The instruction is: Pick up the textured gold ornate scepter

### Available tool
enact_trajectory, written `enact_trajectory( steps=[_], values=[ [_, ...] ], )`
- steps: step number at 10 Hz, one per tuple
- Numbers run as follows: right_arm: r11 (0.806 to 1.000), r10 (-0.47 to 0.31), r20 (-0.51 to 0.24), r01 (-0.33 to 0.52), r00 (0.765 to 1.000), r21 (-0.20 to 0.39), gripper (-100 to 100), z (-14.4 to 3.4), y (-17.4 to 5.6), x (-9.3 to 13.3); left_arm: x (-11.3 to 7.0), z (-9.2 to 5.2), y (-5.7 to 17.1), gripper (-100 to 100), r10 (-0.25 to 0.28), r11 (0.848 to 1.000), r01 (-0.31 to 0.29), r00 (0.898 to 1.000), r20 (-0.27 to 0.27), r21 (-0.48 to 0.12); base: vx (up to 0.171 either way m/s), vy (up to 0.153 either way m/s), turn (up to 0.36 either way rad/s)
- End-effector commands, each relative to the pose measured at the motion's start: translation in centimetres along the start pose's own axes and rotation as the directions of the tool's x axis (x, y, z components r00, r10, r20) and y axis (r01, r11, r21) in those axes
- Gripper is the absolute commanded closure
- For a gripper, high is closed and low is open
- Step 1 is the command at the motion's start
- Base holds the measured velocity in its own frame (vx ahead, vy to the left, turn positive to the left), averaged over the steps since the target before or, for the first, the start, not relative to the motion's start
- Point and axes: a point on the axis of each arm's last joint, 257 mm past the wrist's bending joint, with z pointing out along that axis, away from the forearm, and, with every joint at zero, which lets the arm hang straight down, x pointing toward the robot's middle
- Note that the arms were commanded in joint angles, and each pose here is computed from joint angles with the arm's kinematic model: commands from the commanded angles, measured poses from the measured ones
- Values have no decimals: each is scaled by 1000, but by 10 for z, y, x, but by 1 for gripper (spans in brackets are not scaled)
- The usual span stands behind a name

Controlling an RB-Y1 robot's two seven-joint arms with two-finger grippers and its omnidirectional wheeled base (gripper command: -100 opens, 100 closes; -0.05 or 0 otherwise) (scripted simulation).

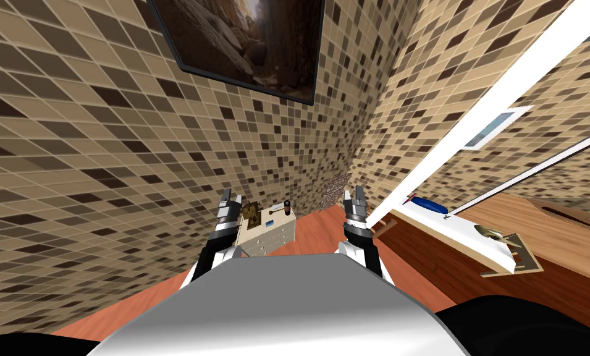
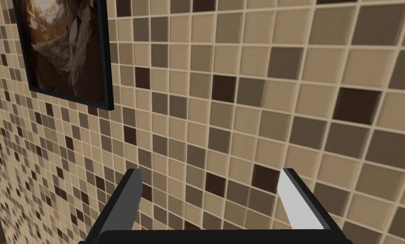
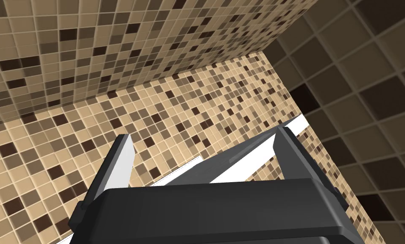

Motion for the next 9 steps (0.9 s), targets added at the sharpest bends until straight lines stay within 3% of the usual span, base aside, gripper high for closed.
enact_trajectory(
  steps=[1,6,9],
  values=[
    [1000,0,0,0,1000,0,0,0,0,0,2,-1,0,-100,11,1000,-11,1000,-25,0,-10,4,-18],
    [1000,0,0,0,1000,0,0,0,0,0,3,-12,5,-100,16,999,-19,995,-103,-27,-30,15,-48],
    [1000,0,0,0,1000,0,0,0,0,0,-7,-30,25,-100,-25,995,13,993,-119,-103,-37,13,-180]
  ],
)
